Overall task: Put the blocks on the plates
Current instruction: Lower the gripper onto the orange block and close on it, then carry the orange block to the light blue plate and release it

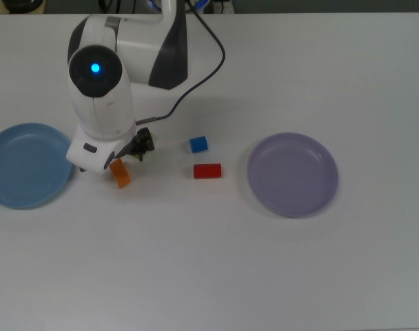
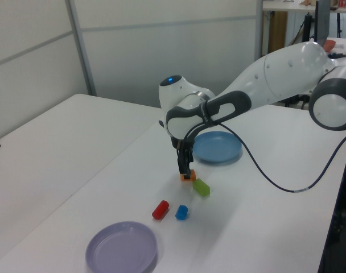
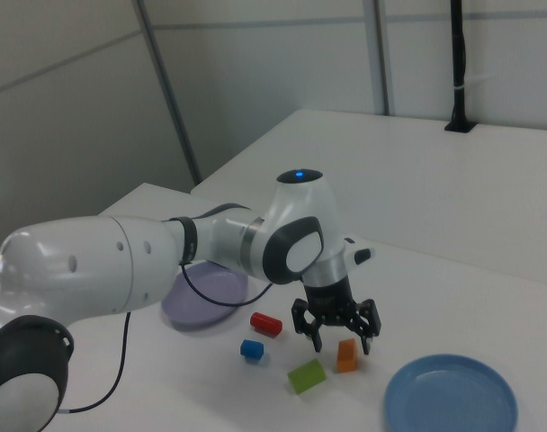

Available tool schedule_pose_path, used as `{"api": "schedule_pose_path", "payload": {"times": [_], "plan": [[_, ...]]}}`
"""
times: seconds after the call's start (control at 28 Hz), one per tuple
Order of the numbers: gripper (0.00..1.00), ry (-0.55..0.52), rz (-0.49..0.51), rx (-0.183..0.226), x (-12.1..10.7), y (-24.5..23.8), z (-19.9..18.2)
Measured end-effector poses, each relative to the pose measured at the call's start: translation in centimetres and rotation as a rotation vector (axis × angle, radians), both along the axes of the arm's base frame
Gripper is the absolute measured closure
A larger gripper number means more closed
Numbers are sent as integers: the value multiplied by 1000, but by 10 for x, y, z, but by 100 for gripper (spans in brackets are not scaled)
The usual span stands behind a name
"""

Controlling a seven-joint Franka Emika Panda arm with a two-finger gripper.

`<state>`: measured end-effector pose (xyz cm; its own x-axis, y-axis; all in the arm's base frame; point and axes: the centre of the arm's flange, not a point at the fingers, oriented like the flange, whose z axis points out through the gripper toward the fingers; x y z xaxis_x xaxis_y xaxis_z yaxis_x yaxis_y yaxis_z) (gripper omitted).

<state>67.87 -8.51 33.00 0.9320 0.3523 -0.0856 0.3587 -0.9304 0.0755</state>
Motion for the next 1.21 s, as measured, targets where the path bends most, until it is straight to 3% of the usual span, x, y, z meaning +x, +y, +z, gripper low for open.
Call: {"api": "schedule_pose_path", "payload": {"times": [0.07, 0.21, 0.61, 0.89, 1.21], "plan": [[8, -1, -1, -2, 1, -3, -8], [29, -6, -4, -3, 3, -7, -18], [67, -17, -6, -4, 5, -9, -13], [67, -55, -28, -10, 5, -24, 12], [67, -104, -110, -22, -9, -87, 52]]}}
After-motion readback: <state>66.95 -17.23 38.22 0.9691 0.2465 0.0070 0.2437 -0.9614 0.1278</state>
